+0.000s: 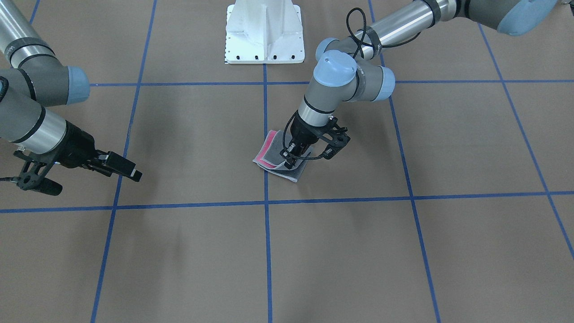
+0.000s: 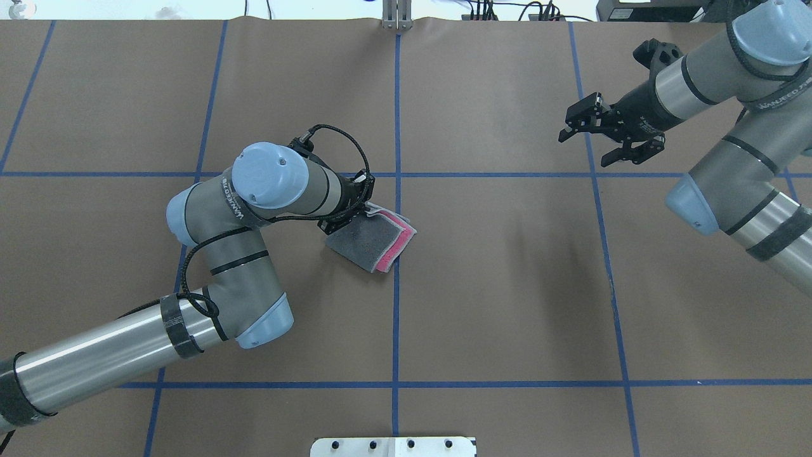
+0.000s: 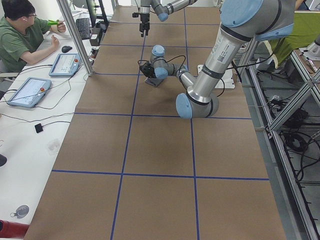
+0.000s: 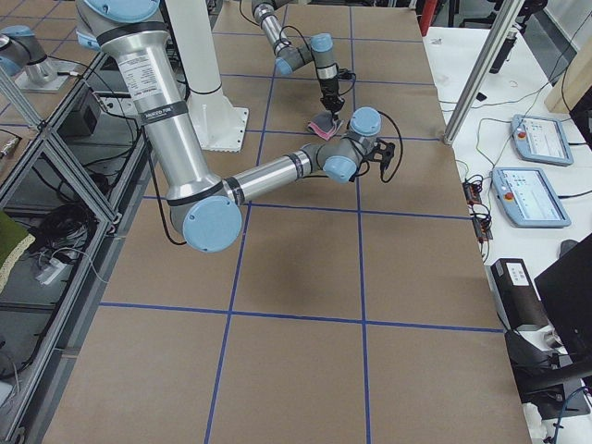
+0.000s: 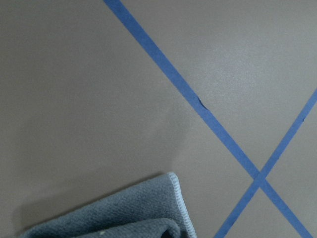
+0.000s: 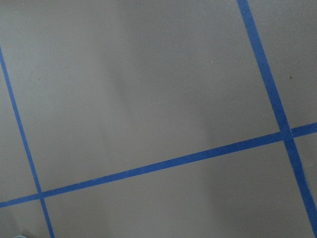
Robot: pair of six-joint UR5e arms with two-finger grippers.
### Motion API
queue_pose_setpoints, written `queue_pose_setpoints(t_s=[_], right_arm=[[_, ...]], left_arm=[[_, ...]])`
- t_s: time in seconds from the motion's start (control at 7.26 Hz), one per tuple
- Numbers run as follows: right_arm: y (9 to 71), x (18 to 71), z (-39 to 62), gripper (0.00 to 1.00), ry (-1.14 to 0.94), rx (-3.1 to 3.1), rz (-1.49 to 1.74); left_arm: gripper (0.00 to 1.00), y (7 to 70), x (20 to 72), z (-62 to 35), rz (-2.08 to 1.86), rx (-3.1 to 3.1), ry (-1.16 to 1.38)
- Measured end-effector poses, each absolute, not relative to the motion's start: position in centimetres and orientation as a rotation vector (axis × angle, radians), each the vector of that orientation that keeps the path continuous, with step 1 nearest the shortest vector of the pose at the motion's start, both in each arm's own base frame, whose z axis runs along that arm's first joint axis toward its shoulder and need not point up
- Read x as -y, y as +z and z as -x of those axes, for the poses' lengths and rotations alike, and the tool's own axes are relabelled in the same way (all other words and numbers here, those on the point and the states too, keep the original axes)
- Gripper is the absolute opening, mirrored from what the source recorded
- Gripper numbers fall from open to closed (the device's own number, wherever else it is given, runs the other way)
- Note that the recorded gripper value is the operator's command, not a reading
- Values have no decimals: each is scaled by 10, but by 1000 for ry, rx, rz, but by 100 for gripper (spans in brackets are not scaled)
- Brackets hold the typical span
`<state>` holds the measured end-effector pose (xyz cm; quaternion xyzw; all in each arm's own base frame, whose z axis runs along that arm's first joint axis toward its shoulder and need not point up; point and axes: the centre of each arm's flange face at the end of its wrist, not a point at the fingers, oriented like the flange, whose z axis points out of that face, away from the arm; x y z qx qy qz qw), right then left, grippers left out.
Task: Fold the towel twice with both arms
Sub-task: 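Lower the folded edge onto the towel and open the left gripper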
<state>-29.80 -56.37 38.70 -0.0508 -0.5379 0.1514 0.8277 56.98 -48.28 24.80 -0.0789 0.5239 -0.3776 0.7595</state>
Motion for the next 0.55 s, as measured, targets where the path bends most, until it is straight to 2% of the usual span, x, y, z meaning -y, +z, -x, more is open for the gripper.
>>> queue_pose_setpoints(t_s=[0.28, 0.41, 0.55], right_arm=[[392, 563, 298, 100, 315, 1137, 106], [393, 563, 298, 100, 315, 1136, 107], [393, 563, 298, 100, 314, 1135, 107]], left_arm=[[0, 257, 495, -565, 171, -1126, -842], [18, 261, 500, -563, 169, -1119, -851], [86, 265, 505, -561, 170, -1113, -868]])
